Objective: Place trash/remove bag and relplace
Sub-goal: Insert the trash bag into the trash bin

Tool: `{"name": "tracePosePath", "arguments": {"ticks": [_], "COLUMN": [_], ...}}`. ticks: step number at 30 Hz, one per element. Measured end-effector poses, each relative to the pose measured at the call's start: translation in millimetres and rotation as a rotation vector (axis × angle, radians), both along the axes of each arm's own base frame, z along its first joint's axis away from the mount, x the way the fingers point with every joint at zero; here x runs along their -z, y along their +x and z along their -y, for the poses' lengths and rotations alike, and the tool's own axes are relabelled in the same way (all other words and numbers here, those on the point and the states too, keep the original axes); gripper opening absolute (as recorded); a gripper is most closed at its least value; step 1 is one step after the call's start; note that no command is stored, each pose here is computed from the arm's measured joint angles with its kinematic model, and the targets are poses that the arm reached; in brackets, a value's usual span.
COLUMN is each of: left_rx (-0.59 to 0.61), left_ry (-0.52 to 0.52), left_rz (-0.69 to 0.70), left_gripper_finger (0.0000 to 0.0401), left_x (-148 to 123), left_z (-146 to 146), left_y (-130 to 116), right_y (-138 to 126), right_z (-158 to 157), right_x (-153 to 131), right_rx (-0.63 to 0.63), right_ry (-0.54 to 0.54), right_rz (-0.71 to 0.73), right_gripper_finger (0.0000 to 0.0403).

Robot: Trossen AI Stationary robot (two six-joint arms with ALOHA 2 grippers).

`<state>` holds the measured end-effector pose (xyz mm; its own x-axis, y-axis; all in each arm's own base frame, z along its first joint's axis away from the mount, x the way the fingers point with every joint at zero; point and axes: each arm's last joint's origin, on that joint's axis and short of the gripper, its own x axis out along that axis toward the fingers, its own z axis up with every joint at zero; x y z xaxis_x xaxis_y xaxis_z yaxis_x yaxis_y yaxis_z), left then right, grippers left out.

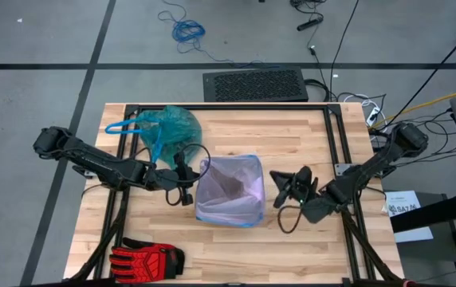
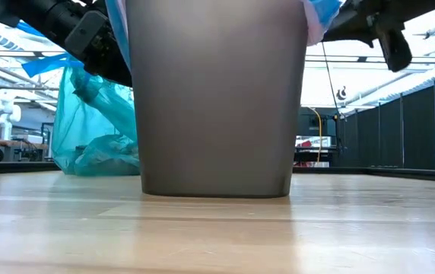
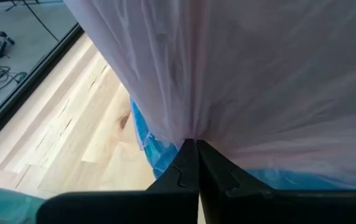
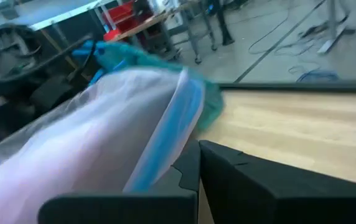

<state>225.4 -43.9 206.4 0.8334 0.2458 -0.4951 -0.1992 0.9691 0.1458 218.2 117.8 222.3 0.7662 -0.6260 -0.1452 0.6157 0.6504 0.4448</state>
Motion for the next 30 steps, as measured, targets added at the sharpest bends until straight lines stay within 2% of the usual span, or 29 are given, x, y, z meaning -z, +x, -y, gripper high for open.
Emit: {"name": "tracePosePath", "arguments": {"ticks": [4,12,21,30], "left_rx": [0.005,0.005,0.001,0.001], "left_ry": [-0.003,-0.002,-0.001,0.002], "left_rz": [-0.001,-0.006,-0.037,-0.05], "left_gripper_finger": [0.0,0.0,0.0,0.0], "left_x": [0,1,4,5], "left_z": [0,0,0,-1], "left_y": [0,0,-2,-3], "right_y": [8,35,58,53], "right_z": [14,27,41,31], "right_x": [-6,-13,22,40], "right_rx": [0.036,-0.107,-0.12,-0.148], "right_ry": [-0.009,-0.033,0.054,0.135], "right_rz": [0.009,0.037,-0.034,-0.108], "right_gripper_finger": [0.0,0.0,0.0,0.0]}}
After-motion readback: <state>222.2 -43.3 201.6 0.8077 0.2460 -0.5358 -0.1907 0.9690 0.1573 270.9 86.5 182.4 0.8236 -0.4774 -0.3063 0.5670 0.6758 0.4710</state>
